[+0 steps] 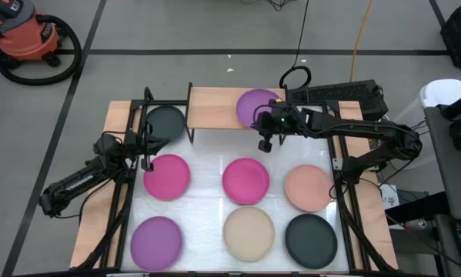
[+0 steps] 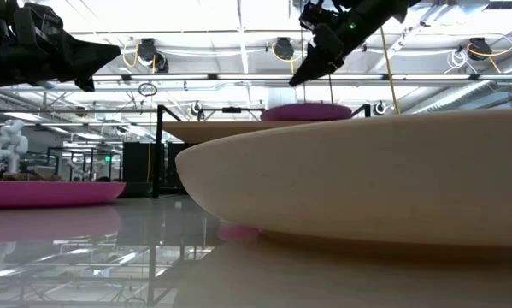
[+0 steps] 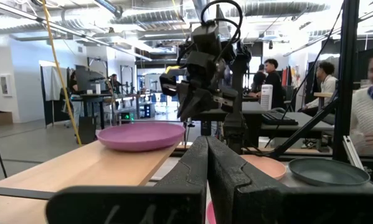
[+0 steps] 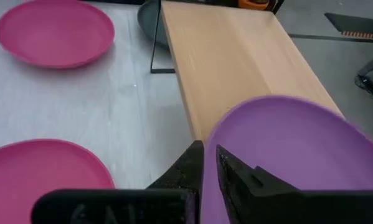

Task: Place and stack plates onto a shelf
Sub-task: Stack the left black plate on top of the purple on the shelf

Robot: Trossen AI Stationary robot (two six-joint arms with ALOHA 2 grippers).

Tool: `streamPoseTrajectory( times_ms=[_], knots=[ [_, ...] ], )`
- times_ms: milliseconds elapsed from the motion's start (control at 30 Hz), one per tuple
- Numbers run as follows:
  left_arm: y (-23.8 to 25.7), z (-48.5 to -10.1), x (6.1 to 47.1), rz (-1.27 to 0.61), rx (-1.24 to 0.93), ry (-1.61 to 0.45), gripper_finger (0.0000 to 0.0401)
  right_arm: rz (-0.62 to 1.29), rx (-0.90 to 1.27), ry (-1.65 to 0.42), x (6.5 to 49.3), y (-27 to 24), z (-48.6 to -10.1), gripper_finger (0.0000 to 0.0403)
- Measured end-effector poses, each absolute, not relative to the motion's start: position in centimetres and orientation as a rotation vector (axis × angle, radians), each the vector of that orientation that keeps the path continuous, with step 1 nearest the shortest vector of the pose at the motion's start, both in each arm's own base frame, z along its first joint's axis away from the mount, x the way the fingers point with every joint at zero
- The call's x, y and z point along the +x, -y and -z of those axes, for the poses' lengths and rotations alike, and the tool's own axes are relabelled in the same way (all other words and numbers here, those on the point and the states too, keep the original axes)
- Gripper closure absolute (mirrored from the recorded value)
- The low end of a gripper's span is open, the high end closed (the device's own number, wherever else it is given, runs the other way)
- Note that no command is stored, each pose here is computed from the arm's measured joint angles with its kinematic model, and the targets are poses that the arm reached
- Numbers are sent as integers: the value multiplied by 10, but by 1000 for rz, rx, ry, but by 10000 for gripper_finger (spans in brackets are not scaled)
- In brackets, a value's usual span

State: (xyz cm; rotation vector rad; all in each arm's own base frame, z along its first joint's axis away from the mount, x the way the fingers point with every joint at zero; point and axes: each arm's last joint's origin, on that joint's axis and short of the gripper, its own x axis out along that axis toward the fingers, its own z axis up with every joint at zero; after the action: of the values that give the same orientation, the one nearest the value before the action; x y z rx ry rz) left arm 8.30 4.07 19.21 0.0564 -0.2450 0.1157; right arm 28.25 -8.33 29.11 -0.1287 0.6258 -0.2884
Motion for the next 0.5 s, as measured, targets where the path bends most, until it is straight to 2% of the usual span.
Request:
streamPoseTrajectory(
  times_ms=[500],
  knots=[
    [-41, -192, 83, -109, 1, 244, 397, 133, -213, -471, 299, 36, -303, 373]
  ],
)
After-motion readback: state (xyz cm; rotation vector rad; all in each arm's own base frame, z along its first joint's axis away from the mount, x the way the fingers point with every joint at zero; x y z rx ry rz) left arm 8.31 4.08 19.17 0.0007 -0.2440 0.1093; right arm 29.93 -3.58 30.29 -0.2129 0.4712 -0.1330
